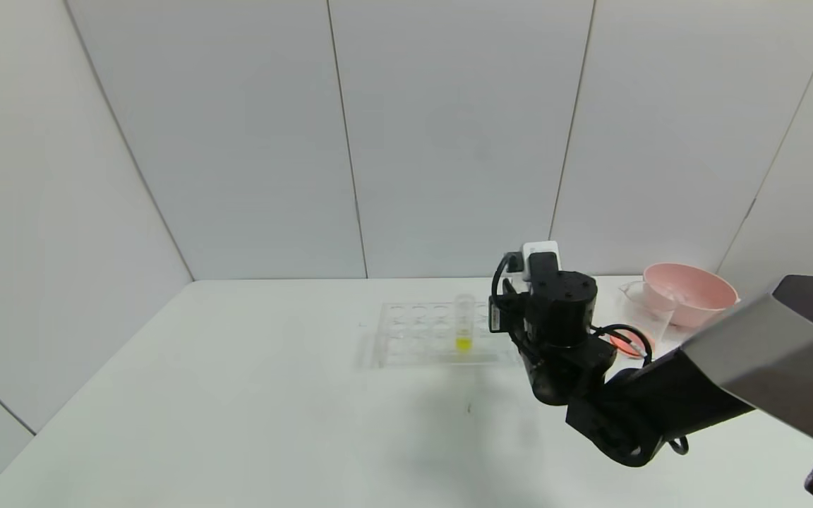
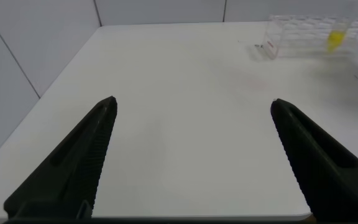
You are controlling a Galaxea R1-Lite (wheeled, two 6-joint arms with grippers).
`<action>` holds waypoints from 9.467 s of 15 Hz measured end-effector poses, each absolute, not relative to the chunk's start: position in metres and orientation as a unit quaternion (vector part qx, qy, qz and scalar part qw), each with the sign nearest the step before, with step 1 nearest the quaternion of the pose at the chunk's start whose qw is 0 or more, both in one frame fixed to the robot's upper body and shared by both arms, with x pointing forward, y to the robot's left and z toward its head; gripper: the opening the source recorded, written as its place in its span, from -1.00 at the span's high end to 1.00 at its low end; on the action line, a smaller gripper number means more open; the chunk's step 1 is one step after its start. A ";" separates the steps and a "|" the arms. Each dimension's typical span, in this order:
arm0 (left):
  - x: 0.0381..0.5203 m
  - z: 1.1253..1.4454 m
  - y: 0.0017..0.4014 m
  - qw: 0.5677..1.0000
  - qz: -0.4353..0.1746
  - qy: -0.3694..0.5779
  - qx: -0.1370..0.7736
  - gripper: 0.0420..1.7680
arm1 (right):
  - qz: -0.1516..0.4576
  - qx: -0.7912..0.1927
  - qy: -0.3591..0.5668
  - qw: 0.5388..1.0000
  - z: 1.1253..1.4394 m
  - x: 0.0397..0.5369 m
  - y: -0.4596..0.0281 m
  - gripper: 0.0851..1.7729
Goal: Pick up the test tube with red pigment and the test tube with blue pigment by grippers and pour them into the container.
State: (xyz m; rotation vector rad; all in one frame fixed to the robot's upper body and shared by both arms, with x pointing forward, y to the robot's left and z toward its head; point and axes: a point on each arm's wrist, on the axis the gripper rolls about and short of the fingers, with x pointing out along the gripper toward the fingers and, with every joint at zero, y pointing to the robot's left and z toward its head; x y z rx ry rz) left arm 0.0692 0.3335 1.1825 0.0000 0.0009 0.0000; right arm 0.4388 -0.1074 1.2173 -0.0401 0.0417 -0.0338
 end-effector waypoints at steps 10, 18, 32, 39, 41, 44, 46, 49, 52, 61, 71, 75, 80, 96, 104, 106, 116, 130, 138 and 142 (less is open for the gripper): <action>0.069 1.182 0.334 1.000 0.000 0.001 0.000 -1.00 | -0.008 -0.011 -0.008 1.000 1.248 0.427 -0.114 0.50; 0.069 1.183 0.334 1.000 0.000 0.000 0.000 -1.00 | 0.136 -0.028 0.026 0.990 1.254 0.390 -0.156 0.50; 0.069 1.183 0.334 1.000 0.000 0.000 0.000 -1.00 | 0.282 -0.009 0.085 0.956 1.288 0.318 -0.383 0.50; 0.069 1.183 0.334 1.000 0.000 0.000 0.000 -1.00 | 0.239 -0.090 0.073 0.964 1.288 0.346 -0.449 0.50; 0.069 1.183 0.334 1.000 0.000 0.000 0.000 -1.00 | 0.231 -0.112 0.085 0.963 1.290 0.366 -0.459 0.50; 0.069 1.183 0.334 1.000 0.000 0.000 0.000 -1.00 | 0.226 -0.136 0.109 0.959 1.299 0.400 -0.463 0.50; 0.069 1.183 0.334 1.000 0.000 0.000 0.000 -1.00 | 0.237 -0.154 0.116 0.952 1.304 0.422 -0.461 0.50; 0.069 1.183 0.334 1.000 0.000 0.000 0.000 -1.00 | 0.265 -0.180 0.138 0.937 1.309 0.447 -0.458 0.50; 0.069 1.183 0.334 1.000 0.000 0.000 0.000 -1.00 | 0.280 -0.200 0.175 0.922 1.318 0.461 -0.452 0.50; 0.069 1.183 0.334 1.000 0.000 0.000 0.000 -1.00 | 0.290 -0.325 0.269 0.859 1.346 0.478 -0.428 0.50; 0.069 1.183 0.334 1.000 0.000 0.000 0.000 -1.00 | 0.251 -0.393 0.333 0.820 1.334 0.495 -0.399 0.50; 0.069 1.183 0.334 1.000 0.000 0.000 0.000 -1.00 | 0.245 -0.417 0.352 0.801 1.333 0.494 -0.392 0.50; 0.069 1.183 0.334 1.000 0.000 0.000 0.000 -1.00 | 0.227 -0.458 0.371 0.776 1.332 0.496 -0.380 0.50; 0.069 1.182 0.334 1.000 0.000 0.001 0.000 -1.00 | 0.179 -0.547 0.424 0.699 1.320 0.504 -0.330 0.50; 0.069 1.183 0.334 1.000 0.000 0.000 0.000 -1.00 | 0.153 -0.581 0.454 0.658 1.307 0.509 -0.321 0.50; 0.069 1.183 0.334 1.000 0.000 0.000 0.000 -1.00 | 0.144 -0.595 0.459 0.643 1.306 0.510 -0.317 0.50; 0.069 1.183 0.334 1.000 0.000 0.000 0.000 -1.00 | 0.112 -0.655 0.462 0.588 1.312 0.508 -0.304 0.50; 0.069 1.183 0.334 1.000 0.000 0.000 0.000 -1.00 | 0.072 -0.734 0.475 0.479 1.330 0.491 -0.274 0.50; 0.069 1.183 0.334 1.000 0.000 0.000 0.000 -1.00 | 0.075 -0.733 0.472 0.483 1.330 0.491 -0.272 0.50; 0.069 1.183 0.334 1.000 0.000 0.000 0.000 -1.00 | 0.124 -0.700 0.425 0.560 1.339 0.490 -0.281 0.50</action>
